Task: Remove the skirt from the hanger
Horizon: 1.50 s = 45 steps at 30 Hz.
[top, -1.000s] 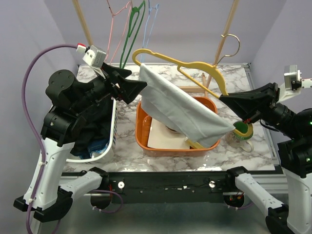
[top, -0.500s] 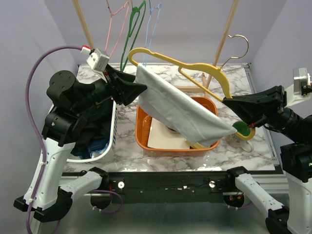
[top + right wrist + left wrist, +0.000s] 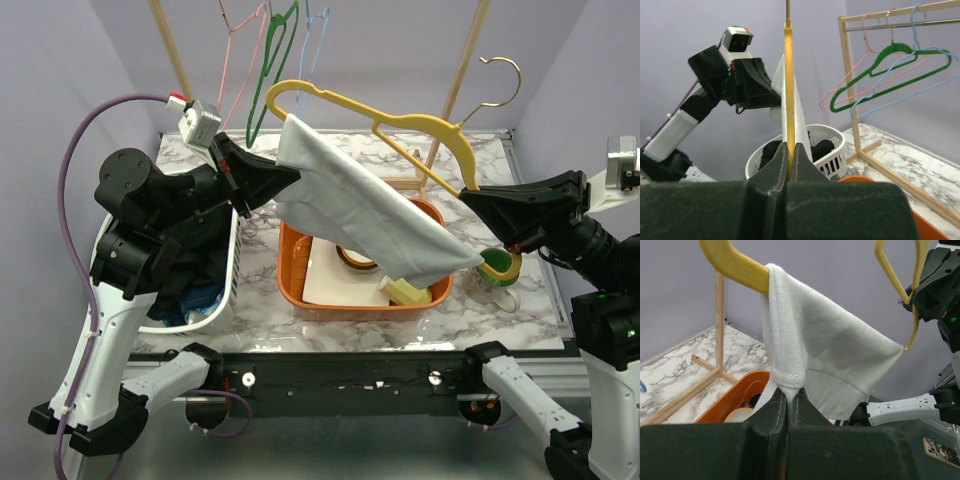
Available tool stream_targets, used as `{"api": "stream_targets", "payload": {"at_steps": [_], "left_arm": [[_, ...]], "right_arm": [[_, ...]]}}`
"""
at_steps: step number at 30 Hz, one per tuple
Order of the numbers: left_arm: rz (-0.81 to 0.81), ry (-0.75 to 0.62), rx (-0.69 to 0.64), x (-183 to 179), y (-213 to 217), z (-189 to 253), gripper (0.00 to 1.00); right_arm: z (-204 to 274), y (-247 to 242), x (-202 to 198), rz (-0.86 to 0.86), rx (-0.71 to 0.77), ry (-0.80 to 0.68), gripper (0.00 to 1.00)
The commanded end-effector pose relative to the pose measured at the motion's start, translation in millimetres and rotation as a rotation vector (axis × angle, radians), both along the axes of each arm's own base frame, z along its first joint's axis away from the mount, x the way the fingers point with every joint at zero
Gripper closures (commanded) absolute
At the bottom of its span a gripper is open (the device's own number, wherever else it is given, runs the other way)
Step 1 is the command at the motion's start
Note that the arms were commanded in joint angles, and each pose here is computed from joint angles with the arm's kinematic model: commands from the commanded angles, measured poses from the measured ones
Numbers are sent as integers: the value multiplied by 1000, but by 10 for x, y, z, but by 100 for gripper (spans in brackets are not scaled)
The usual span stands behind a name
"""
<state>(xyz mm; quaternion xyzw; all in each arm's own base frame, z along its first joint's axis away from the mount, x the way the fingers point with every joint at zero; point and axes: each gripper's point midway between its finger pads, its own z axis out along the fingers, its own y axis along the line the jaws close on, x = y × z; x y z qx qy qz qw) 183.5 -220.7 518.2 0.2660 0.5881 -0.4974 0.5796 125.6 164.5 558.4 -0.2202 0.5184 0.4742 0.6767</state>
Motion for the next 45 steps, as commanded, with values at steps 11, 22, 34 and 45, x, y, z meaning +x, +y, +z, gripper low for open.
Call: {"api": "stream_targets", "payload": {"at_steps": [11,22,34,45], "left_arm": [[138,-110,-62,-316,344,425,100],[120,-128,-110,-459,382,592,91],[39,-94,-91,-346,206,469,100],[42,-48,-85,-158,124,335,97]], "right_arm": [[88,-627,500,-466,147,-68,99],[211,-609,302,-424,171,-99,99],[230,-439,182,-305,159,-98,99],[282,-376,38,-248,145,-124,99]]}}
